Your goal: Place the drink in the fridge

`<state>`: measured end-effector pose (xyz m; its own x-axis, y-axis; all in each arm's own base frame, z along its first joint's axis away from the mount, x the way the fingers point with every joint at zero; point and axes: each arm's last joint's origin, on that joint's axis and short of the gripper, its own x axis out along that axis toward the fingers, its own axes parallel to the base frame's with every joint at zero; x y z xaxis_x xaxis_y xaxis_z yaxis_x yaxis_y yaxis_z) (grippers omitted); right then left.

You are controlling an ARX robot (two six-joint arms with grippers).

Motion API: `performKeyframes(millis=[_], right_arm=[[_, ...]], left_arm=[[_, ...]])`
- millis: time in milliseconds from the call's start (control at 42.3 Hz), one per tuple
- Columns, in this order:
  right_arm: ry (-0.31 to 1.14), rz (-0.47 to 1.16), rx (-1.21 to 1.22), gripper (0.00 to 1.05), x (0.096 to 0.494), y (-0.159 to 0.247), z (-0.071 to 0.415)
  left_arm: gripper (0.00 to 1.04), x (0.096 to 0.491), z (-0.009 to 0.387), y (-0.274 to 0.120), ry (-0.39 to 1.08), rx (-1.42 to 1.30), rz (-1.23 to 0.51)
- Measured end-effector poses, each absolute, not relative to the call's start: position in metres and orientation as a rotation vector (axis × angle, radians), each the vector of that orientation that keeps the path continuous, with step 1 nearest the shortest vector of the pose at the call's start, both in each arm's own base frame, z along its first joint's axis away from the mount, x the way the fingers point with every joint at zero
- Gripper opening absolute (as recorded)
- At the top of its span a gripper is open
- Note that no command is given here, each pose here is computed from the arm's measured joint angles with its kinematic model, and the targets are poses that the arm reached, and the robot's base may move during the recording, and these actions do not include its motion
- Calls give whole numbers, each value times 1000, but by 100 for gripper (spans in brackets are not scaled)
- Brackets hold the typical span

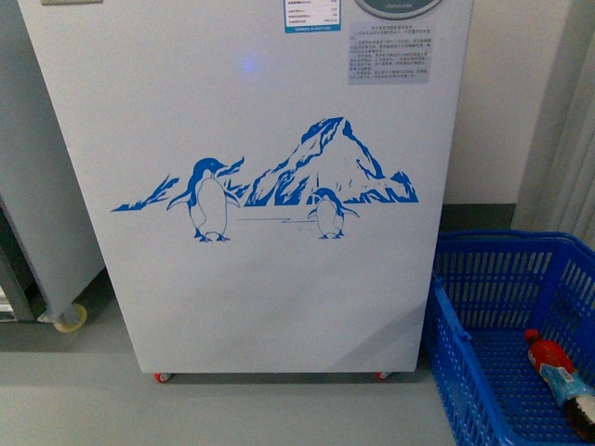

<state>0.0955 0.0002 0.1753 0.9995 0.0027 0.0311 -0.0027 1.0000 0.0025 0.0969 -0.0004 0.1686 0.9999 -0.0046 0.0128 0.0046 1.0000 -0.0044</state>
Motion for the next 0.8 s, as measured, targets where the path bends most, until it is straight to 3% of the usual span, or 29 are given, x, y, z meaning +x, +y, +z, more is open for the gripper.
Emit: performKeyframes(millis=[803], right_arm=[[-31, 2, 2, 98, 96, 0, 175]], left_arm=[[97, 97, 169, 0, -13, -4, -5]])
